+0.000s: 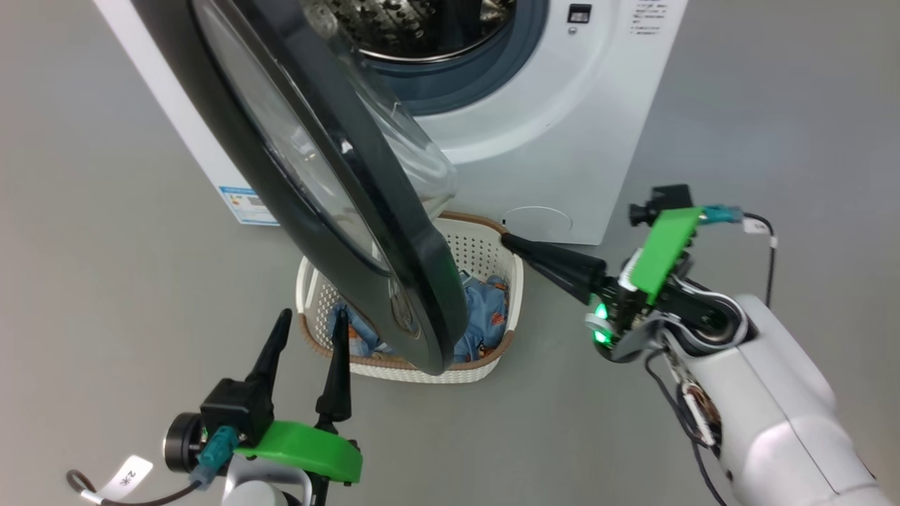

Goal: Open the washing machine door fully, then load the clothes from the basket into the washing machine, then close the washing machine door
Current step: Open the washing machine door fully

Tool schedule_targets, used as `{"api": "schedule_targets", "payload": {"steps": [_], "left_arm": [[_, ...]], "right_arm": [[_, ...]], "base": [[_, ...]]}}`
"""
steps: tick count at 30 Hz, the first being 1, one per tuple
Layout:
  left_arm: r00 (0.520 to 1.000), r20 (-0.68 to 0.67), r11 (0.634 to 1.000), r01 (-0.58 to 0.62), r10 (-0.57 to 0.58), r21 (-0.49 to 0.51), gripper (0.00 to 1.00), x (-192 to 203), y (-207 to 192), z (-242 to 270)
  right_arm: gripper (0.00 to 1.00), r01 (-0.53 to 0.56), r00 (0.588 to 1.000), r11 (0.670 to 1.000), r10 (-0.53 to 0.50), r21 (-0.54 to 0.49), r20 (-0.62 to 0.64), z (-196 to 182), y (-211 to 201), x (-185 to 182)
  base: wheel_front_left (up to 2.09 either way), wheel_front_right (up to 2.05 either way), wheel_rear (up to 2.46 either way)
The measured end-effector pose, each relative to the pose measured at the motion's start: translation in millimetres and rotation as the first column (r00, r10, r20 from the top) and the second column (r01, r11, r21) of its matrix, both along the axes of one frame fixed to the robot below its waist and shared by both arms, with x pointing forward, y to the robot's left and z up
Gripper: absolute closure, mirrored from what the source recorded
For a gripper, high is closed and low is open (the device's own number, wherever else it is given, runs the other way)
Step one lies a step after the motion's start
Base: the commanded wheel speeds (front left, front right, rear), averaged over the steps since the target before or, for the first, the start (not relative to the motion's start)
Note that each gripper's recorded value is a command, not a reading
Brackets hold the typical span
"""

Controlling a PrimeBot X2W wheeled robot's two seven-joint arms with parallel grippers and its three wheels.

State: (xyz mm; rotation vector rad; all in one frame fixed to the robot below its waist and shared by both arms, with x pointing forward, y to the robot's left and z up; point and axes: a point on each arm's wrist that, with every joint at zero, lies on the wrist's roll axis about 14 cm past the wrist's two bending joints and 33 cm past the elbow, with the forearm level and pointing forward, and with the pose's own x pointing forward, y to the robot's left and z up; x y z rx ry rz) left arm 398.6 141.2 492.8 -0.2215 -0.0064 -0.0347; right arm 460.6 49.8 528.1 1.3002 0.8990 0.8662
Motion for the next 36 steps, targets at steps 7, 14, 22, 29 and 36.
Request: {"api": "schedule_targets", "payload": {"steps": [7, 14, 22, 29, 36], "left_arm": [[1.0, 0.011, 1.0, 0.012, -0.012, 0.004, 0.0, 2.7, -4.0, 3.1], [0.999, 0.019, 0.999, 0.039, -0.039, 0.01, 0.0, 4.0, -11.8, 5.0], [0.998, 0.018, 0.998, 0.056, -0.056, 0.008, 0.0, 1.2, -18.1, 4.8], [0.998, 0.004, 0.998, 0.07, -0.07, 0.003, 0.0, -7.8, -22.1, -0.1], [0.997, 0.002, 0.997, 0.075, -0.075, 0.004, 0.0, -13.7, -23.7, -0.8]], "right_arm": [[1.0, 0.17, 0.985, 0.984, -0.17, 0.052, 0.005, 2.6, -45.6, 3.4], [0.04, 0.336, 0.941, 0.938, -0.337, 0.084, 0.005, -3.2, -91.7, -13.5], [0.0, 0.473, 0.879, 0.88, -0.474, 0.04, 0.039, -15.3, -123.6, -43.5], [0.0, 0.602, 0.796, 0.796, -0.594, -0.059, 0.118, -30.3, -153.5, -60.2], [0.0, 0.789, 0.61, 0.571, -0.676, -0.229, 0.413, -41.8, -210.1, -64.6]], "base": [[0.0, 0.0, 0.0], [0.0, 0.0, 0.0], [0.0, 0.0, 0.0], [0.0, 0.0, 0.0], [0.0, 0.0, 0.0]]}}
